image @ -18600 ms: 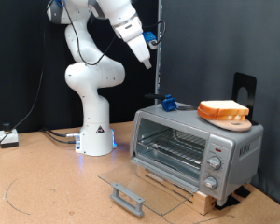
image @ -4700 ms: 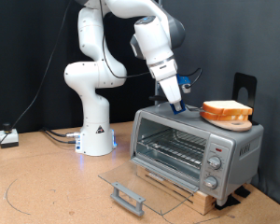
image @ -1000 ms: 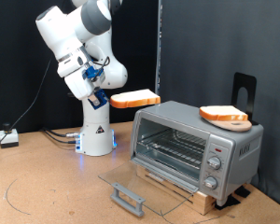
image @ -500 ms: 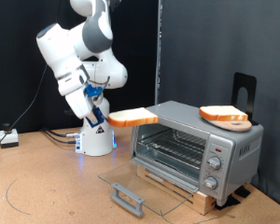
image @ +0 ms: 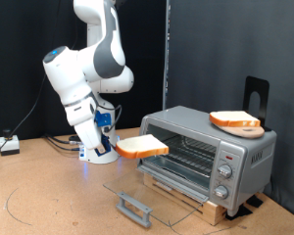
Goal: Make a piece of toast with the oven
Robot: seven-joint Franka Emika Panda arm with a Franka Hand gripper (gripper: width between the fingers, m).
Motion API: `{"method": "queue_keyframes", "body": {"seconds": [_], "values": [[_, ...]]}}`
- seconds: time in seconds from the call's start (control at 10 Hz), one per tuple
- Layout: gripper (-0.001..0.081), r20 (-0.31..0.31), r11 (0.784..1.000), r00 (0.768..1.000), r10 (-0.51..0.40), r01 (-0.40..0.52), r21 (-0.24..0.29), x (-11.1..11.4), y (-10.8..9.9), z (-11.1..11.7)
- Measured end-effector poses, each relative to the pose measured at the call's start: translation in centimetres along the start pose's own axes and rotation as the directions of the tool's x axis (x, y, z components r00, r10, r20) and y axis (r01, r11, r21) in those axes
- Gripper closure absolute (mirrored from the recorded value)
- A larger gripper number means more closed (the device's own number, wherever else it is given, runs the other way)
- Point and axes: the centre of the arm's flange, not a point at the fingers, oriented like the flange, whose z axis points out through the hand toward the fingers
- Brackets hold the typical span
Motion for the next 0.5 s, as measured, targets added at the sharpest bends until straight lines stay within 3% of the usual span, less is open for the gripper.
{"method": "queue_keyframes", "body": {"seconds": [0.2, 0.5], "values": [[0.0411, 0.042, 0.999, 0.998, -0.041, 0.041, 0.003, 1.4, -0.8, 2.1], [0.0411, 0.052, 0.995, 0.994, -0.099, 0.099, 0.001, 3.6, -3.2, 4.1]]}}
